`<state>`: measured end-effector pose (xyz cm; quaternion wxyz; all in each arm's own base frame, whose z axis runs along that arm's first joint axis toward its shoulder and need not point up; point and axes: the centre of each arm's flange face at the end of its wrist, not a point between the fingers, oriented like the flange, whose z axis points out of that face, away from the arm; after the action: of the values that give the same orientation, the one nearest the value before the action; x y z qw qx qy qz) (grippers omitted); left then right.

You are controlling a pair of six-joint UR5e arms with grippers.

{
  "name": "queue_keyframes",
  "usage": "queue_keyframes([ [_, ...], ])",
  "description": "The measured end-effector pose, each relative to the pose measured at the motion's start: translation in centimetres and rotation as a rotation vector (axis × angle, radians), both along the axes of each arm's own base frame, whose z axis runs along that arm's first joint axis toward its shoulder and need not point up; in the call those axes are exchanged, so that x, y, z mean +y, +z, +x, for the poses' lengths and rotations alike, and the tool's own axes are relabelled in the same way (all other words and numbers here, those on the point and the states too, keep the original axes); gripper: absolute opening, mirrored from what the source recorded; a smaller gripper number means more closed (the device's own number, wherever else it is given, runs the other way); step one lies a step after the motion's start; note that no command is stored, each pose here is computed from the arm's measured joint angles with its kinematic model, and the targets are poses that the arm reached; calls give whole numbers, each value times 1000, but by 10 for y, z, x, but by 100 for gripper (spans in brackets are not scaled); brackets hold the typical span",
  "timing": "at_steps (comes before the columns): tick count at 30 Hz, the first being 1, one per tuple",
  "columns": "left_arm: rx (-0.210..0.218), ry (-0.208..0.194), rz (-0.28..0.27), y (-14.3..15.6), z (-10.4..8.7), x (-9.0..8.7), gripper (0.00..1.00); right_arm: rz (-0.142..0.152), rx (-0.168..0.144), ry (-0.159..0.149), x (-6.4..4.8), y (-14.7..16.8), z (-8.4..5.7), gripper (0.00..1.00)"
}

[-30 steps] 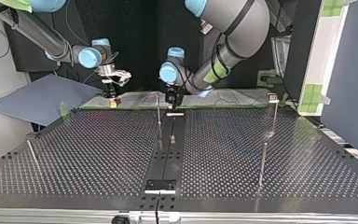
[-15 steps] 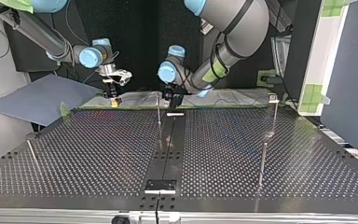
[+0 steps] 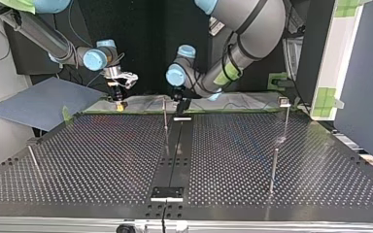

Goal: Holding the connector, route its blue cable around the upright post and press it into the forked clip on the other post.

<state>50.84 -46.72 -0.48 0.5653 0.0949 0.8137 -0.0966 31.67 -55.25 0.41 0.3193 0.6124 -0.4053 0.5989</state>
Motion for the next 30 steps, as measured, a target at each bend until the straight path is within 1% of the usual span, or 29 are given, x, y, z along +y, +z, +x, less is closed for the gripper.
queue_keyframes([
  [4, -6, -19, -60, 9, -6, 1, 100, 1, -1, 4, 0, 0, 1, 0],
  [6, -4, -31, -76, 7, -11, 2, 100, 3, -1, 4, 0, 0, 1, 0],
  [10, -7, -69, -98, 2, -20, 0, 100, 6, -2, 5, 1, 0, 1, 0],
  [12, -7, -81, -98, 1, -23, -2, 100, 6, -2, 5, 0, 0, 1, 0],
  [19, 9, -105, -60, -1, -31, -4, 100, 7, -4, 4, 0, 0, 1, 0],
  [25, 9, -109, -53, -2, -34, -6, 100, 8, -6, 5, 0, 0, 1, 0],
  [30, 2, -101, -50, -1, -36, -8, 100, 8, -6, 5, 0, -1, 2, 0],
])
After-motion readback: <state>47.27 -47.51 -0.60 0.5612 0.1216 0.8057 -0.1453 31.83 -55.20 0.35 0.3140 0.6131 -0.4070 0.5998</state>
